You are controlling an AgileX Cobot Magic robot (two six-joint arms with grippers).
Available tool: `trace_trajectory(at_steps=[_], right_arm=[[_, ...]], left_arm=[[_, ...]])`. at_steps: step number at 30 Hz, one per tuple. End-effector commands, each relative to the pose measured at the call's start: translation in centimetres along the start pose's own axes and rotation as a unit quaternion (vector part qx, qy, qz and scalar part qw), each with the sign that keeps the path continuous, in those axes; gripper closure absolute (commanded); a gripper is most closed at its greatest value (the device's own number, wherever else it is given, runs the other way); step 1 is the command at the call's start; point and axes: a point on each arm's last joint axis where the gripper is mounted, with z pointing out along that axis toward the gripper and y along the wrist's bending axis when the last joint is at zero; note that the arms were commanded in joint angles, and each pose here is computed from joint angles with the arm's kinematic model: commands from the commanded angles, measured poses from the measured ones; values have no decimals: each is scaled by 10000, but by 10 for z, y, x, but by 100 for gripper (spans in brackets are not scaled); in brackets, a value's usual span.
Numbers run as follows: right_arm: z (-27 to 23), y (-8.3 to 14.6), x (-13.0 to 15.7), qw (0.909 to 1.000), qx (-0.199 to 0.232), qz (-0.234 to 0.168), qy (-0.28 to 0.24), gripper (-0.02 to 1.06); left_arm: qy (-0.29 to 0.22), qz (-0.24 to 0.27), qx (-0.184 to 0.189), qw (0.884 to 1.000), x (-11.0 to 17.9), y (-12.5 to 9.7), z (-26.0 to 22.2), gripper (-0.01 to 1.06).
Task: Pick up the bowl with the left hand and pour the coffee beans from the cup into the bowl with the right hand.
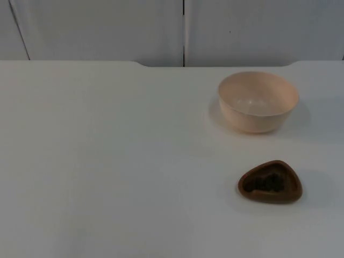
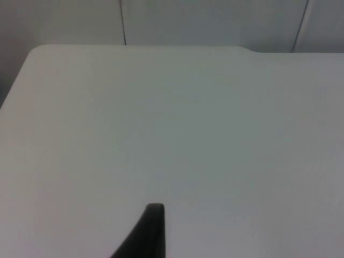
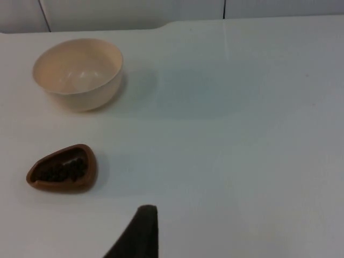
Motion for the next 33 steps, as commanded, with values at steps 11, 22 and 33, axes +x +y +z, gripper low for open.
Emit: trace_trajectory(at_steps=[11, 22, 33], right_arm=[[1, 0, 0, 10000, 13, -14, 36, -1], [1, 0, 0, 10000, 13, -14, 36, -1], [1, 0, 0, 10000, 13, -14, 36, -1]], left_arm=[[-387, -122, 130, 9991, -10, -3, -2, 0], [-493, -561, 645, 9951, -25, -11, 8, 0], [-361, -535, 1296, 9895, -55, -21, 32, 0]])
